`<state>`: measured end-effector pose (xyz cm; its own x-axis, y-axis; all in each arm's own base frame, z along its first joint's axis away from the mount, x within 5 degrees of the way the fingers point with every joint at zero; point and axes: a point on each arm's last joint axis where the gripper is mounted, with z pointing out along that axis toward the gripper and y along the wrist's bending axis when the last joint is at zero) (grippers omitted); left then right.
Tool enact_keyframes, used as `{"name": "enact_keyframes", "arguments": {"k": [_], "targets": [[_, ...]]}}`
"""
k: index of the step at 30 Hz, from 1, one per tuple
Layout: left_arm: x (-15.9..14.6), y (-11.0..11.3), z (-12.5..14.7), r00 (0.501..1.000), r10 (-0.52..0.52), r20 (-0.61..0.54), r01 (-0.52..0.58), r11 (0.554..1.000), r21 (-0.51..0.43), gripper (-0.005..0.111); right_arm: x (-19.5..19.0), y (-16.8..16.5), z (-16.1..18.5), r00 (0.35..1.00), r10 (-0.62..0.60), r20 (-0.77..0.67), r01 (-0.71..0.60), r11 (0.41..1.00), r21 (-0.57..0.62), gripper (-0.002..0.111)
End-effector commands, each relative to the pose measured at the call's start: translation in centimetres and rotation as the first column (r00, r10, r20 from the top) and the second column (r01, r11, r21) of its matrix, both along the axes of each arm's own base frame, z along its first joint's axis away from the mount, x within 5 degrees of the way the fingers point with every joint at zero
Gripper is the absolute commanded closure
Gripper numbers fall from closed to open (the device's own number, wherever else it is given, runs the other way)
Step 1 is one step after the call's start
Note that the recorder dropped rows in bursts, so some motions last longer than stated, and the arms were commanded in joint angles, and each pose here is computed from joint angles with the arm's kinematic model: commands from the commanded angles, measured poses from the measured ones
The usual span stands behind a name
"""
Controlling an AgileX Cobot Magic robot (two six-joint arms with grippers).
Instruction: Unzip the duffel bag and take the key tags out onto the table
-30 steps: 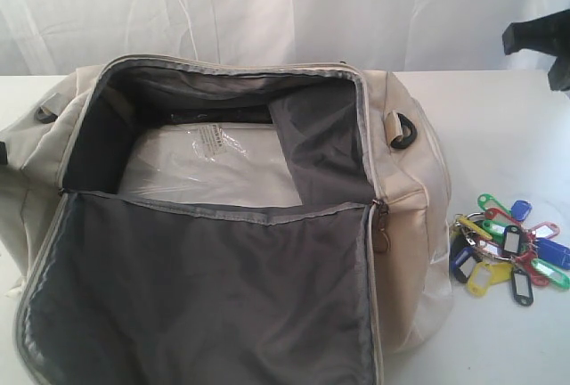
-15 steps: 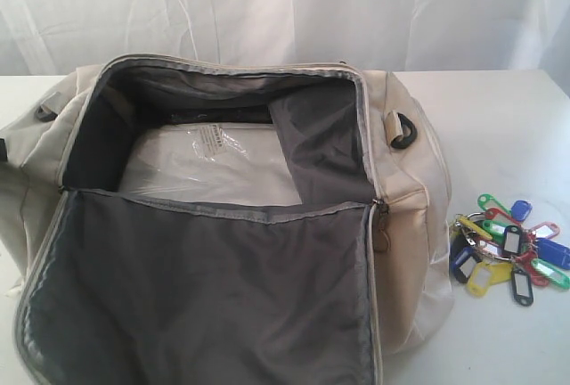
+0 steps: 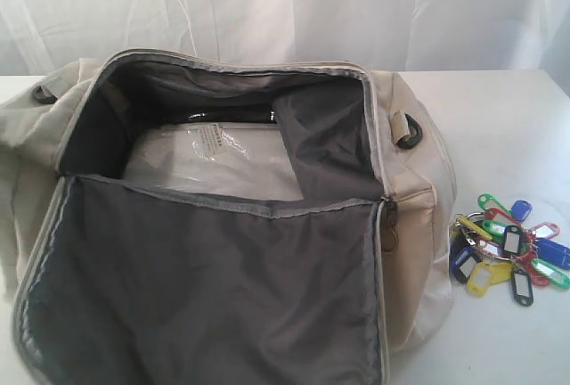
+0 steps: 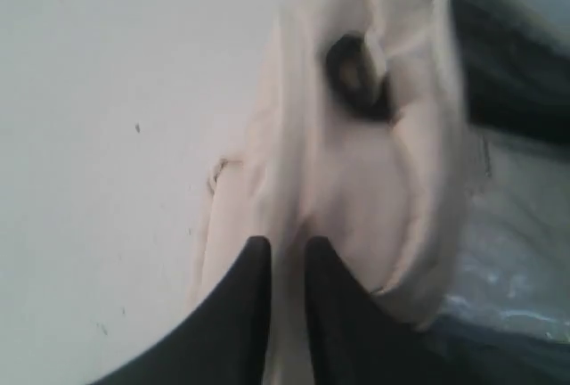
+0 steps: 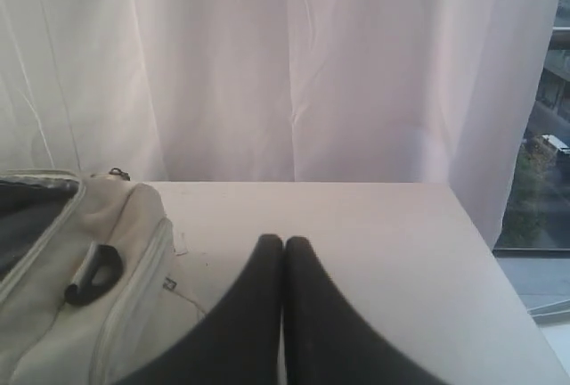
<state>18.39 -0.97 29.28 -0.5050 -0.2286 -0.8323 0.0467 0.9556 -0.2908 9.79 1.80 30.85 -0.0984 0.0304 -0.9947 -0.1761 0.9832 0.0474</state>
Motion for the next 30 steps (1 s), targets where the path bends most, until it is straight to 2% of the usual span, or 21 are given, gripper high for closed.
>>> {"name": "enact_keyframes", "arguments": {"k": [1, 6, 11, 13, 14, 15, 19, 21, 30], "targets": [[-2.4, -0.1, 2.7, 0.986, 0.009, 0.168, -0.012, 1.0, 0.017, 0.074, -0.9, -0.1, -1.6, 1.0, 0.0, 0.009, 0.0, 1.0, 0.016, 0.108], [-4.7, -0.5, 4.0, 0.969, -0.039, 0.245, 0.025, 0.998, 0.058, 0.068, -1.1, -0.2, -1.8, 1.0, -0.009, -0.016, 0.01, 0.993, 0.122, 0.108], [-6.6, -1.1, 4.4, 0.963, -0.103, 0.248, 0.09, 0.994, 0.063, 0.071, -1.1, -0.2, -1.8, 1.0, -0.009, -0.016, 0.01, 0.993, 0.122, 0.108], [-7.5, -1.2, 4.8, 0.952, -0.101, 0.289, 0.087, 0.994, 0.063, 0.082, -1.1, -0.2, -1.8, 1.0, -0.009, -0.016, 0.01, 0.993, 0.122, 0.108], [-8.1, -1.2, 5.1, 0.945, -0.095, 0.312, 0.082, 0.995, 0.056, 0.09, -1.1, -0.2, -1.8, 1.0, -0.009, -0.016, 0.01, 0.993, 0.122, 0.108], [-9.2, -1.3, 5.6, 0.93, -0.09, 0.357, 0.077, 0.996, 0.049, 0.106, -1.1, -0.2, -1.8, 1.0, -0.009, -0.016, 0.01, 0.993, 0.122, 0.108], [-12.8, -1.6, 6.7, 0.868, -0.087, 0.489, 0.073, 0.996, 0.048, 0.107, -1.1, -0.2, -1.8, 1.0, -0.009, -0.016, 0.01, 0.993, 0.122, 0.108], [-14.0, -1.9, 6.7, 0.857, -0.108, 0.503, 0.098, 0.994, 0.046, 0.107, -1.1, -0.2, -1.8, 1.0, -0.009, -0.016, 0.01, 0.993, 0.122, 0.108], [-14.8, -2.1, 6.6, 0.847, -0.127, 0.516, 0.11, 0.992, 0.064, 0.107, -1.1, -0.2, -1.8, 1.0, -0.009, -0.016, 0.01, 0.993, 0.122, 0.108]]}}
